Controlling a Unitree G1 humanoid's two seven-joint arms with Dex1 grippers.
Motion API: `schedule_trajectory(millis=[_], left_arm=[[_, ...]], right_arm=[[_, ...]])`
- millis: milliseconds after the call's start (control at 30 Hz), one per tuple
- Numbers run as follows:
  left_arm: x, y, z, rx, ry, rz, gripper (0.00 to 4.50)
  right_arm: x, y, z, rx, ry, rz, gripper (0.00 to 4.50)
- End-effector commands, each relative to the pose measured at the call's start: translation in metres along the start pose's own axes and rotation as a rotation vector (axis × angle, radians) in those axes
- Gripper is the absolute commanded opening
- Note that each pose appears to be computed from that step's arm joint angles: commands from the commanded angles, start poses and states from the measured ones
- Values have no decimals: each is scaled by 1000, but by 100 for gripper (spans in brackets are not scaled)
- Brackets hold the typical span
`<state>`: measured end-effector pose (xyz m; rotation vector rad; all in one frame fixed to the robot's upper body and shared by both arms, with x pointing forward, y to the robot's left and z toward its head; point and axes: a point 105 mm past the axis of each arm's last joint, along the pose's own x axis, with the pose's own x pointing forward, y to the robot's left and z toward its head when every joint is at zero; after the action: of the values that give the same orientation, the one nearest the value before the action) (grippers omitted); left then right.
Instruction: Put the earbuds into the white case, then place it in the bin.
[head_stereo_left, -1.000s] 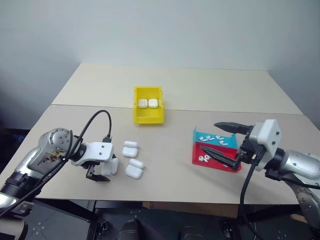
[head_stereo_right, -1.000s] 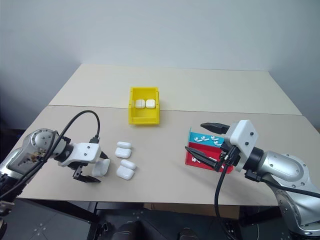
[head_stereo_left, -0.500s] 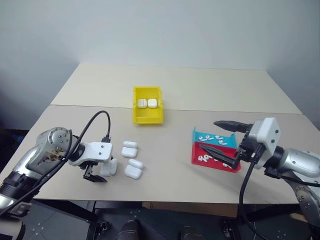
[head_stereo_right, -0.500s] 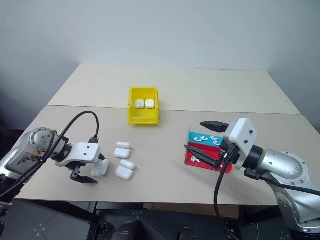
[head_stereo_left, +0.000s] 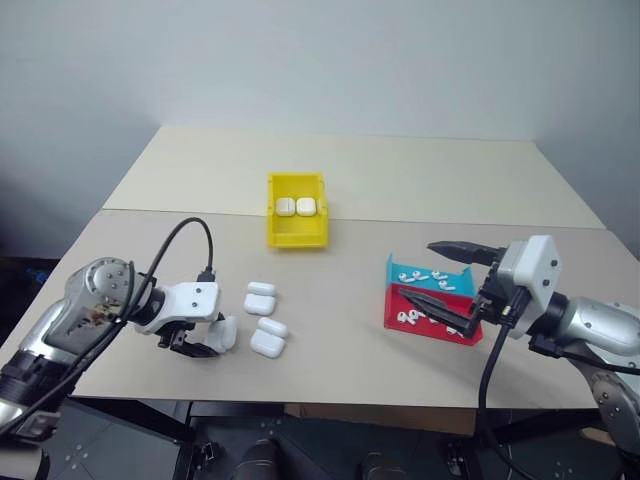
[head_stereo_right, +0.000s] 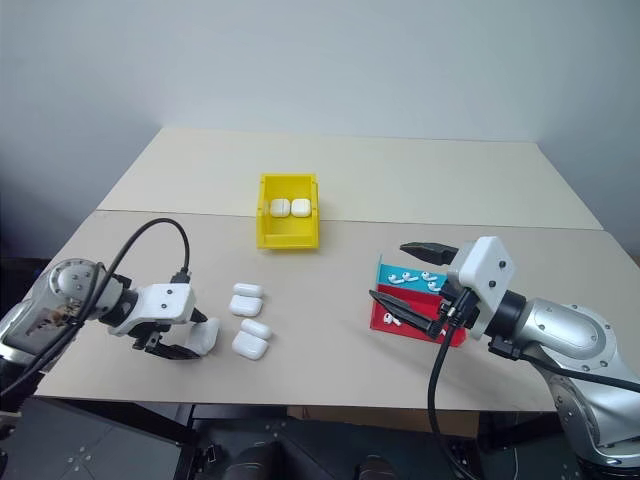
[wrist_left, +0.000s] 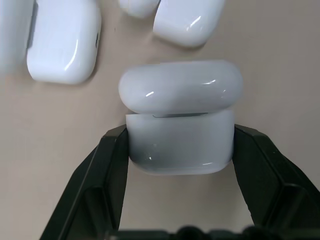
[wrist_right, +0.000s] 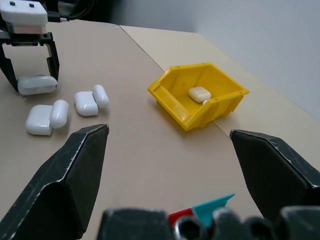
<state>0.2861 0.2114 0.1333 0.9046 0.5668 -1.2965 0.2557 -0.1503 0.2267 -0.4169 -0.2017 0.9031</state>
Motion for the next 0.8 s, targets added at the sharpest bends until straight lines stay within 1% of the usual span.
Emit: schedule_trajectory(millis=[33, 67, 100, 167, 233, 300, 333, 433, 567, 667, 800], left_arm=[[-34, 0, 30, 9, -202, 74, 278], [-41, 0, 39, -14, -277, 88, 278], [-49, 2, 54, -57, -396, 125, 278], [-58, 4, 75, -122, -571, 173, 278], [-61, 3, 90, -160, -697, 204, 278], [-62, 0, 112, -205, -861, 174, 278], [-61, -1, 120, -222, -914, 155, 278], [-49, -3, 138, -250, -986, 145, 278], [-23, -2, 168, -224, -1089, 89, 278], [-12, 2, 182, -196, -1135, 46, 278], [-3, 6, 199, -61, -1258, -24, 278]], right_arm=[[-5, -5, 9, -38, -27, -30, 450], [-5, -5, 9, -32, -28, -32, 450], [-4, -6, 7, -22, -27, -35, 450], [-4, -7, 5, -3, -26, -44, 450], [-4, -8, 3, 13, -27, -53, 450], [-5, -12, 4, 42, -34, -64, 450], [-6, -13, 4, 52, -33, -68, 450], [-8, -18, -1, 45, -3, -84, 450], [-6, -26, -17, -17, 188, -77, 450], [-8, -30, -22, 17, 284, -34, 450], [-13, -35, -35, 46, 490, 52, 450]])
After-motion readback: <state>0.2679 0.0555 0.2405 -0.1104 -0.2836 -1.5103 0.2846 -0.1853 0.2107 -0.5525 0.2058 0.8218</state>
